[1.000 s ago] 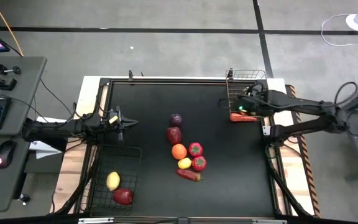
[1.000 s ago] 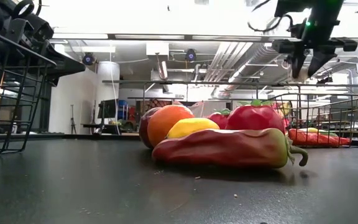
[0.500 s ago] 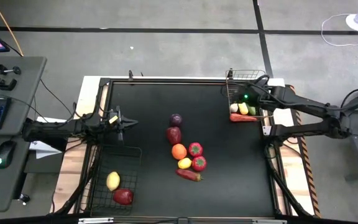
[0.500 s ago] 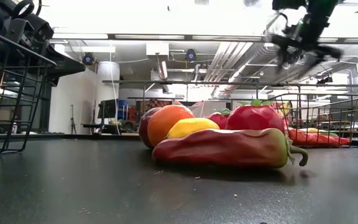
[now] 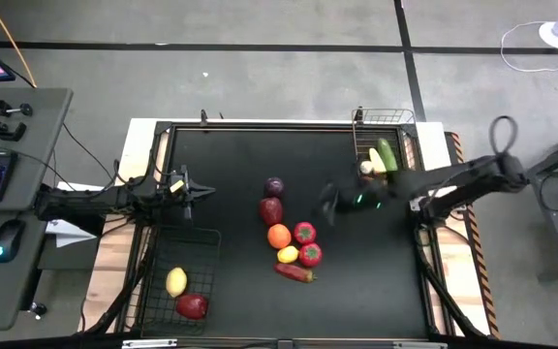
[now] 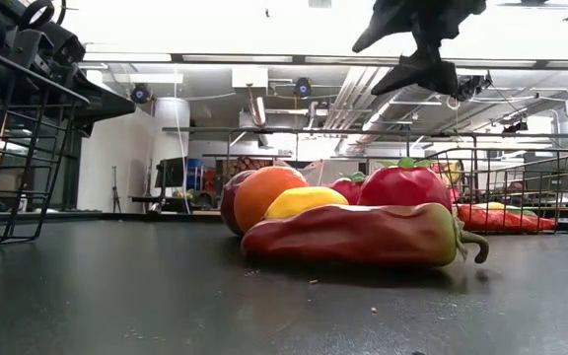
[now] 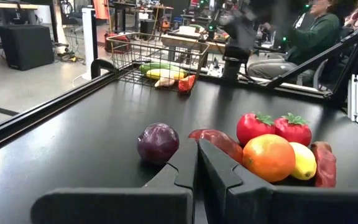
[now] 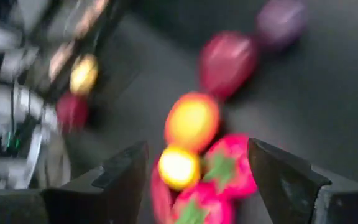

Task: Sort produce into baskets
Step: Put the top tomato into the right wire basket

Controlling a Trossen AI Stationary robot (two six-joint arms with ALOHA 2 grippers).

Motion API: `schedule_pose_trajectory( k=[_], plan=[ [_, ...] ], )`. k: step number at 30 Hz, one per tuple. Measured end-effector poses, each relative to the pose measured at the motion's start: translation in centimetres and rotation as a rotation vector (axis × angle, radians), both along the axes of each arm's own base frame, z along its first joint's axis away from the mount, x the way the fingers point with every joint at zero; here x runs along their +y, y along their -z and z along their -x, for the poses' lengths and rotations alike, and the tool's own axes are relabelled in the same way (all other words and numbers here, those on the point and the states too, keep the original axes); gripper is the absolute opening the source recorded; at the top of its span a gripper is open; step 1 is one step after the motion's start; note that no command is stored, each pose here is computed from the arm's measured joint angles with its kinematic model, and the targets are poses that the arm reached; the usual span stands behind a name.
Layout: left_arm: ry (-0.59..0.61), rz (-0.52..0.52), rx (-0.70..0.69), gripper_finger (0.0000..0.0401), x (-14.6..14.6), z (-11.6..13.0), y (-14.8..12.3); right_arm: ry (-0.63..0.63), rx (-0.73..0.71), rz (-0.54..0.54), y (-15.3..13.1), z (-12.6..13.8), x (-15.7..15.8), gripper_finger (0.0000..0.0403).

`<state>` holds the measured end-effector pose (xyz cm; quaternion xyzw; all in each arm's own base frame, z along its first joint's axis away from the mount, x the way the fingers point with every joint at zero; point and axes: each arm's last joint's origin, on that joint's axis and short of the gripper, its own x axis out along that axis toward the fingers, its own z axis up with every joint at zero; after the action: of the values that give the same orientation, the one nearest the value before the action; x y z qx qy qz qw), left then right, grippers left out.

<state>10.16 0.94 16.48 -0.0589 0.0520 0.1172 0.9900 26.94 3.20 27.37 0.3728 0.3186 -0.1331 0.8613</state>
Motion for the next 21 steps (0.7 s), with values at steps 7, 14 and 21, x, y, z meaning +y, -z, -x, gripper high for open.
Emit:
schedule_pose_trajectory(
  k=[7,14,21],
  plan=[
    [0.000,0.000,0.000,0.0000,0.0,0.0,0.0,-0.291,0.119,0.104,2.5,-2.3,5.5,0.0264],
    [0.000,0.000,0.000,0.0000,0.0,0.0,0.0,-0.285,0.204,0.368,1.7,-5.0,6.0,0.0264],
    [0.000,0.000,0.000,0.0000,0.0,0.0,0.0,-0.362,0.159,0.483,0.8,-6.7,5.6,0.0264]
  ],
)
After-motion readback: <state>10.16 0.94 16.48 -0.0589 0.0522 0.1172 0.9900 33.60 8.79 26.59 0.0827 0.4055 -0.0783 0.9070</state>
